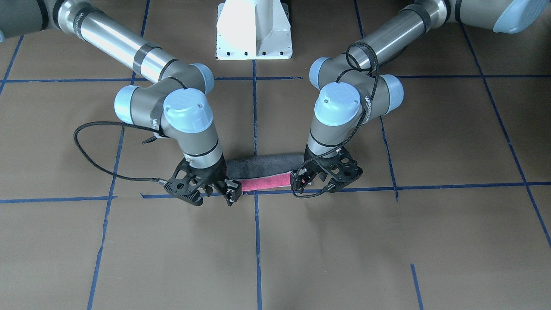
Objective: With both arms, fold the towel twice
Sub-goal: 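Raise the right gripper away while the left gripper moves to the strip's end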
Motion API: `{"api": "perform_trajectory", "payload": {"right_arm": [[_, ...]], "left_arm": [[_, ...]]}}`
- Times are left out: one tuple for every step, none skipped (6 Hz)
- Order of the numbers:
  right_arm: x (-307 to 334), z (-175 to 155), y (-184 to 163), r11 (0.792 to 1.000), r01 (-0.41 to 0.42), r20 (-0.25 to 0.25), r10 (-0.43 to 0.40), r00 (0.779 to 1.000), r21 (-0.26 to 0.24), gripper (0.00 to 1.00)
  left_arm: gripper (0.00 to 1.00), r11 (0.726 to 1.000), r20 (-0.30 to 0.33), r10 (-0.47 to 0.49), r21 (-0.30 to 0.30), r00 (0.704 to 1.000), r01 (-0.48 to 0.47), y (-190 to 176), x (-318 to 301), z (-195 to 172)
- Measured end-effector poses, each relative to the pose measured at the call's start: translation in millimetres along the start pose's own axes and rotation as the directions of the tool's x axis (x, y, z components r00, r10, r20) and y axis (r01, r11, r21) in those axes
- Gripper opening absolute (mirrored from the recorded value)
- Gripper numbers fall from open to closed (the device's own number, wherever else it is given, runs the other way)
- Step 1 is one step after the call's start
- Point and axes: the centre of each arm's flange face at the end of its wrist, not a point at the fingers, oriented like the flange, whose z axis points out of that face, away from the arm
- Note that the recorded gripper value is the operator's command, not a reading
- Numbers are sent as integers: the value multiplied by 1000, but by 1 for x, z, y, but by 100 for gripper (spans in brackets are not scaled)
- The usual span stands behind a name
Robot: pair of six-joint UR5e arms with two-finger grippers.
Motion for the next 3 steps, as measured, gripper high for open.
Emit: {"api": "perform_trajectory", "payload": {"right_arm": [[2,-12,-21,999,6,8,-5,1000,-33,100],[7,-27,-45,998,-3,15,4,1000,-70,100],[16,-41,-67,995,-1,10,2,1000,-96,100]], "left_arm": [[100,999,-11,3,-39,1000,-3,5,-12,0],[94,998,-25,-3,-67,1000,1,18,-26,-7],[77,995,-34,-39,-90,999,36,36,-35,-14]]}}
